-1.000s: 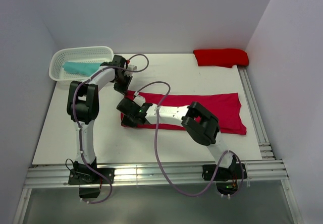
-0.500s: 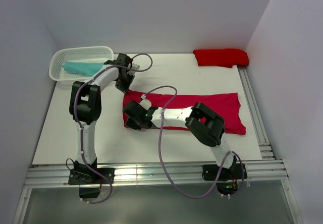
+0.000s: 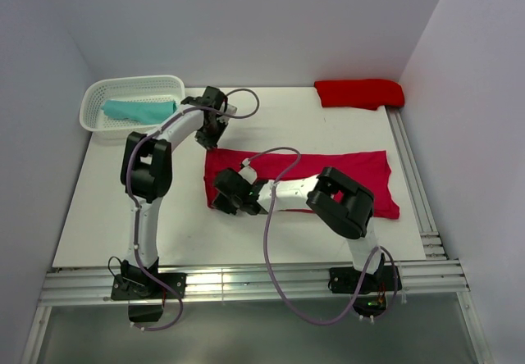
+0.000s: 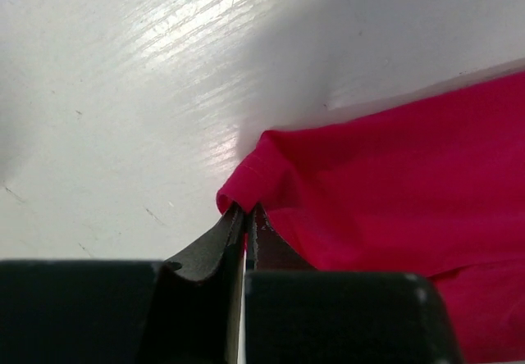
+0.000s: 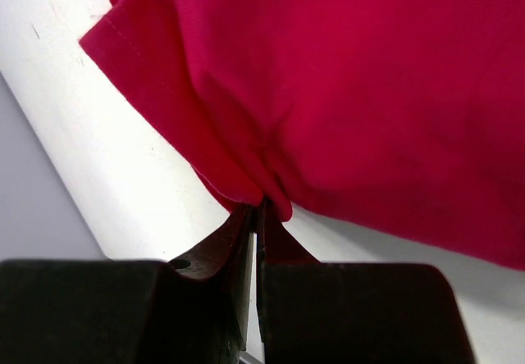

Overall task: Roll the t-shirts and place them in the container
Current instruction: Roll the tshirt

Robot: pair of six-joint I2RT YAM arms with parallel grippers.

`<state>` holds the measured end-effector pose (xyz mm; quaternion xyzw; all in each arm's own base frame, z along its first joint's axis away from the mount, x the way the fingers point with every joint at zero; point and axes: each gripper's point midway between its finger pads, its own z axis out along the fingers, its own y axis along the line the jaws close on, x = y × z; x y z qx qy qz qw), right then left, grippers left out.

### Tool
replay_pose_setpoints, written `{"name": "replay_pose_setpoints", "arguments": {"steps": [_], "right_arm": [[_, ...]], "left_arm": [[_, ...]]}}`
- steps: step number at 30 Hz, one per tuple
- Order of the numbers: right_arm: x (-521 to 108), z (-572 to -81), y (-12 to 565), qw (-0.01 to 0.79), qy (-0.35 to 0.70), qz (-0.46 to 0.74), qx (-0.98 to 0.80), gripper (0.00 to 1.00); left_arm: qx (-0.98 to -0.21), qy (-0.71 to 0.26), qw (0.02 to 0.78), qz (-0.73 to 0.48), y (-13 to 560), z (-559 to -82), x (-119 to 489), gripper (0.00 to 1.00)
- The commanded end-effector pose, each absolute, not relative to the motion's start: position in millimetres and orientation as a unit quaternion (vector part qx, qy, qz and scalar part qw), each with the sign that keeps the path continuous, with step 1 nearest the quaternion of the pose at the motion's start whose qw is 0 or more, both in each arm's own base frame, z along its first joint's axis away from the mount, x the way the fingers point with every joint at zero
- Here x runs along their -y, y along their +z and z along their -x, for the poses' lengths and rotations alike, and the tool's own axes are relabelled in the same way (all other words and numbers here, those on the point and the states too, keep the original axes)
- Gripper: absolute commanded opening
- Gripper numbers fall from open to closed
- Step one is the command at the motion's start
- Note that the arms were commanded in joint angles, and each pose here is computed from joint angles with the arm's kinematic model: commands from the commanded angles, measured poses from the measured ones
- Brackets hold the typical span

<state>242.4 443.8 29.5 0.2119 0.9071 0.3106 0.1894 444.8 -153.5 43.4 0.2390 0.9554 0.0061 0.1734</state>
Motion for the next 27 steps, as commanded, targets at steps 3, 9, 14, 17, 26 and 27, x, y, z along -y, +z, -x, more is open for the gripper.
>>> {"name": "replay_pose_setpoints", "arguments": {"steps": [3,9,14,17,26,27], "right_arm": [[-448,-250,63,0.194,0.371,-0.233,-0.878,0.0],[-448,-254,73,0.189,0.396,-0.237,-0.867,0.0],[-451,-262,79,0.191,0.399,-0.232,-0.866,0.0],[-452,-268,86,0.193,0.405,-0.231,-0.864,0.0],[-438,-275,96,0.207,0.4,-0.235,-0.862,0.0],[-437,-274,95,0.205,0.4,-0.237,-0.861,0.0]], "left_arm": [[-0.946,0.02,0.202,-0.251,56,-461,167,0.07],[-0.942,0.02,0.208,-0.263,64,-463,180,0.08],[-0.938,0.022,0.216,-0.271,70,-465,188,0.08],[-0.937,0.022,0.218,-0.273,73,-465,190,0.09],[-0.936,0.026,0.213,-0.28,67,-465,193,0.1],[-0.936,0.027,0.212,-0.281,66,-465,192,0.1]]}}
